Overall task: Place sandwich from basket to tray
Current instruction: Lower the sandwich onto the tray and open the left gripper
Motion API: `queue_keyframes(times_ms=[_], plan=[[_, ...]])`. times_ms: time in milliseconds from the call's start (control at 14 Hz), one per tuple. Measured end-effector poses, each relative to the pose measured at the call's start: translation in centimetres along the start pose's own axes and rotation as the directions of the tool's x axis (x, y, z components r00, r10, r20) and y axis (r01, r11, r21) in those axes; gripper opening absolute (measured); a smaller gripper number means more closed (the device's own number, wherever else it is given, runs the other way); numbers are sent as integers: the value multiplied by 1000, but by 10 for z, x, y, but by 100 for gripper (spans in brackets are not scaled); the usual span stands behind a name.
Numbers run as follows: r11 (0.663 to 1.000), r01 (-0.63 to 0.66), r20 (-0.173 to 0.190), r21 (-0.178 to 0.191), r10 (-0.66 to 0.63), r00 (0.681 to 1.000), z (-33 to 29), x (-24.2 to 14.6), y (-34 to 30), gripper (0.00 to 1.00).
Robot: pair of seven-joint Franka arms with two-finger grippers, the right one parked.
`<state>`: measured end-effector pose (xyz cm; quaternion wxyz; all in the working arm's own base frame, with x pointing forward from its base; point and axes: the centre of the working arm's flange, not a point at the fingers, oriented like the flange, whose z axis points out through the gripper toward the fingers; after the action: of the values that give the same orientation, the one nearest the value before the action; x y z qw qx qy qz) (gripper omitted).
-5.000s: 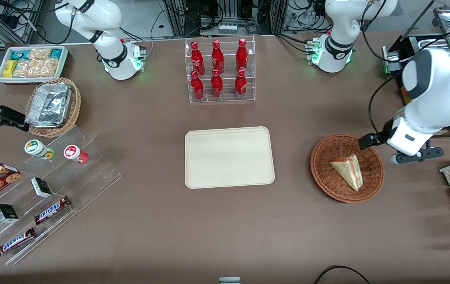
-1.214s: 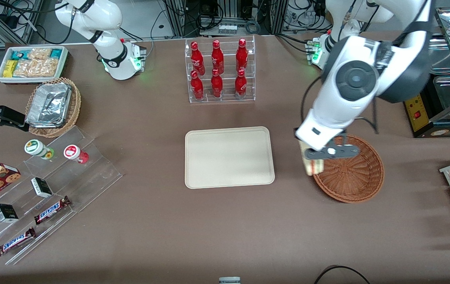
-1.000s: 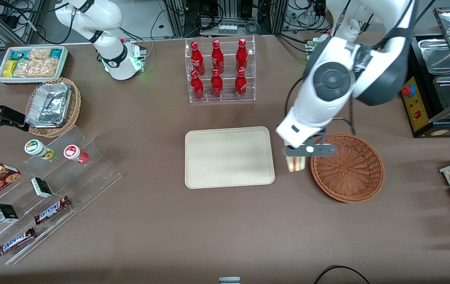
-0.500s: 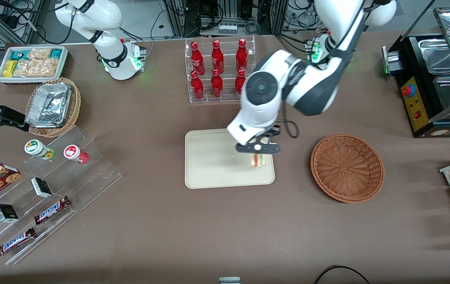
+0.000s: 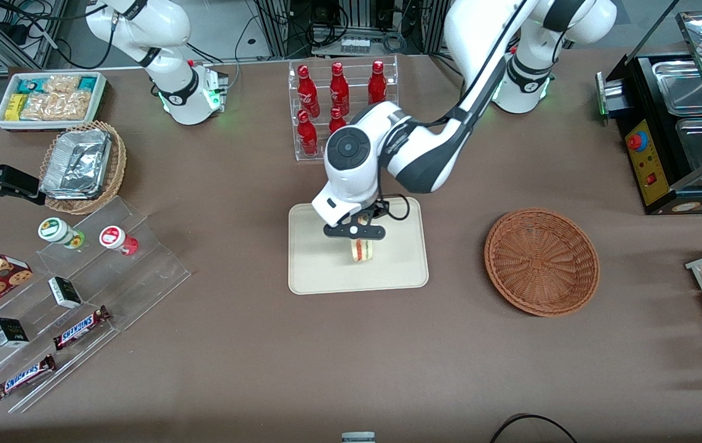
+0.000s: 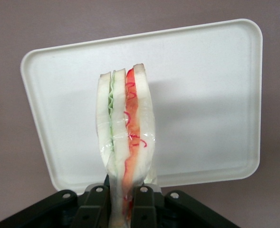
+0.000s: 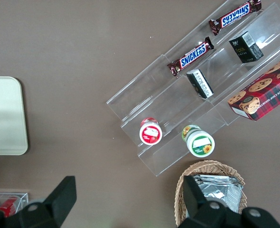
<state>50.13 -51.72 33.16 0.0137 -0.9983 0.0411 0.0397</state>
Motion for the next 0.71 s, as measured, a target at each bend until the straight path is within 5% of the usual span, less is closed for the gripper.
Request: queue_keyframes(times_ms=[714], plan=[[1000,12,1,-5,-12,1000,77,8,14,17]])
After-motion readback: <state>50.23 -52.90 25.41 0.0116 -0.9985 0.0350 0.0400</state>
